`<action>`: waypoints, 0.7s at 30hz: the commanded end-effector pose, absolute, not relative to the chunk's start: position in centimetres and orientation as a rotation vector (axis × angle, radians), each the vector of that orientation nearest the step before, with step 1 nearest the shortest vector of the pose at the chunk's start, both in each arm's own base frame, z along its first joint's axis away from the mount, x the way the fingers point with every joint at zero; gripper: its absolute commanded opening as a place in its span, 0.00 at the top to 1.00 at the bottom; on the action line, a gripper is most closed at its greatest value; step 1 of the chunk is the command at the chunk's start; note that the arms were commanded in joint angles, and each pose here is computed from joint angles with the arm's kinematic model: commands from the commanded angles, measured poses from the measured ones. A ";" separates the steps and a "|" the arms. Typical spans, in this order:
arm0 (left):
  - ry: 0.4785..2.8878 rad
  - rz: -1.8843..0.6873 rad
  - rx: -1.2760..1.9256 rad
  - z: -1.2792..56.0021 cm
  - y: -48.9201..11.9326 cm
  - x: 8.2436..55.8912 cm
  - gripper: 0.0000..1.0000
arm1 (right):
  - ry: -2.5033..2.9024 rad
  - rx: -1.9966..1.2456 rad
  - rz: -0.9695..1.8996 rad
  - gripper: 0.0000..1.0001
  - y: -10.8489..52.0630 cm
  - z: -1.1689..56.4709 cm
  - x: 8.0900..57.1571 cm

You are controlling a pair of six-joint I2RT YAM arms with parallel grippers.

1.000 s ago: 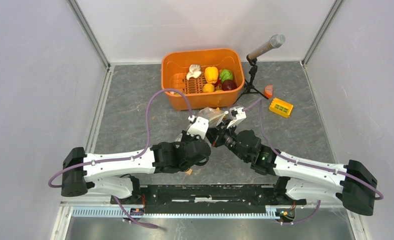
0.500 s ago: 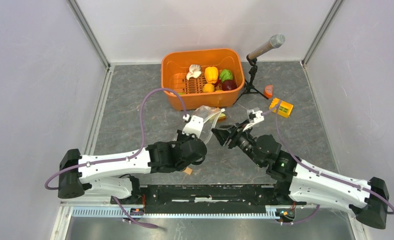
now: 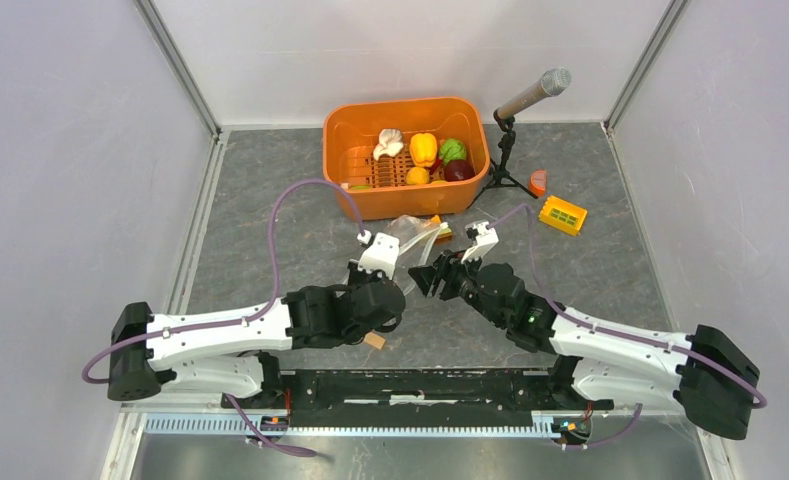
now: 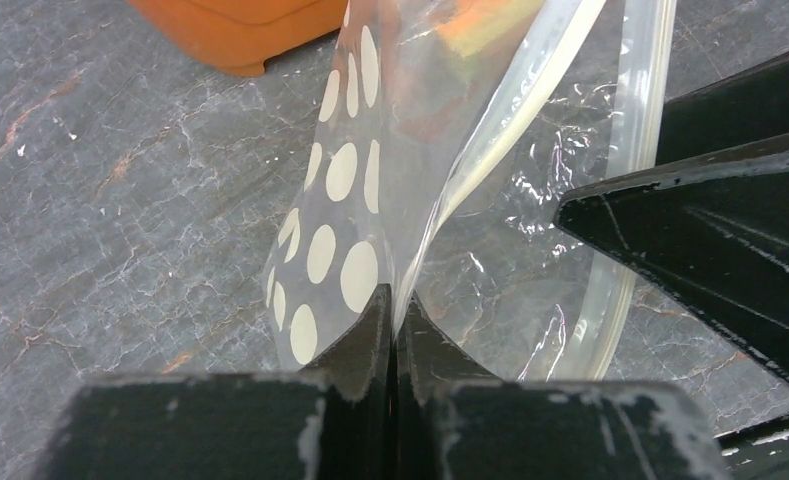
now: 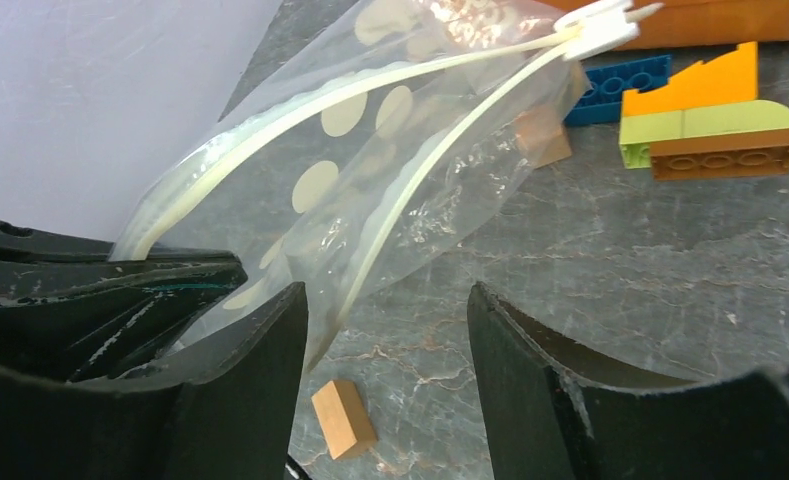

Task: Place the food in the zip-top bag and seal the zipper
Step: Open the zipper of the food storage bag.

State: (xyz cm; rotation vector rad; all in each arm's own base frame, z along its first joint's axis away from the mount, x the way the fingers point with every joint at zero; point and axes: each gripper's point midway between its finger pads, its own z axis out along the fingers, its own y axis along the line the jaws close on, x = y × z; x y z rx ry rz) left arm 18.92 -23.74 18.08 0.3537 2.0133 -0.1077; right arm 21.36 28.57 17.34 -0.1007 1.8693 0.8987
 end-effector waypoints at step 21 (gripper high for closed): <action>1.972 0.087 0.391 20.1 -25.6 21.0 0.55 | 1.866 -0.216 1.026 1.00 30.3 18.2 19.7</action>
